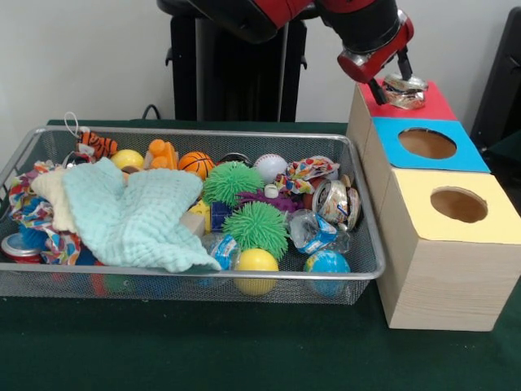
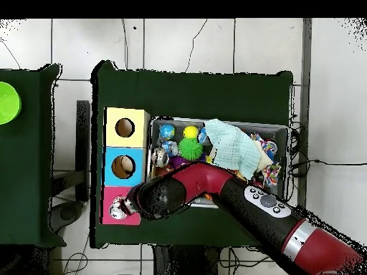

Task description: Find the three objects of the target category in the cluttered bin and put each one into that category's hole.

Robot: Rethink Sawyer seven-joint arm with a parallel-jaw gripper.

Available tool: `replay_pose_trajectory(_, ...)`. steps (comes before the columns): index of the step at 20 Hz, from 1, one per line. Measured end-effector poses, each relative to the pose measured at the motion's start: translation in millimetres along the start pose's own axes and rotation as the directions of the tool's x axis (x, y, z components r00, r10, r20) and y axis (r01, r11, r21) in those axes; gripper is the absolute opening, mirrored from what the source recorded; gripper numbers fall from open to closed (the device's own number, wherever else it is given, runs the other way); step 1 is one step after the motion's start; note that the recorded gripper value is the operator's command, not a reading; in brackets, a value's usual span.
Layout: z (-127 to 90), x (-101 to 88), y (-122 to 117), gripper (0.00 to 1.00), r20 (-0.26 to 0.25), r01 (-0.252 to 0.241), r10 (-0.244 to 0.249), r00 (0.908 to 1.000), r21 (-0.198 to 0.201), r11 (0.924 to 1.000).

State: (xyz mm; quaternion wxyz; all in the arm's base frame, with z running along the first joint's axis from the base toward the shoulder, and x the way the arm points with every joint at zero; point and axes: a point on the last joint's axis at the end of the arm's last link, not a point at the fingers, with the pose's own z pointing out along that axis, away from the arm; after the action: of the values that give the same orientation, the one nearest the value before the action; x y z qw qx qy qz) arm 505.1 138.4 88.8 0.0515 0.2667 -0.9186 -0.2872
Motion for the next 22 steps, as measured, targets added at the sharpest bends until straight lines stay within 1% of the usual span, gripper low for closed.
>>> replay_pose_trajectory(3, 1.0, -1.5, 2.1, 1.0, -0.002, 0.001, -0.001, 1.0, -0.002, 1.0)
replay_pose_trajectory(4, 1.6, -3.1, 4.5, 0.0, -0.004, -0.001, 0.001, 1.0, -0.007, 1.0)
replay_pose_trajectory(12, 2.8, -7.7, 11.2, 0.0, -0.01, -0.01, 0.01, 0.9999, -0.023, 0.9997)
replay_pose_trajectory(22, 2.9, -9.4, 13.9, 0.0, -0.013, -0.003, 0.003, 0.9999, -0.016, 0.9999)
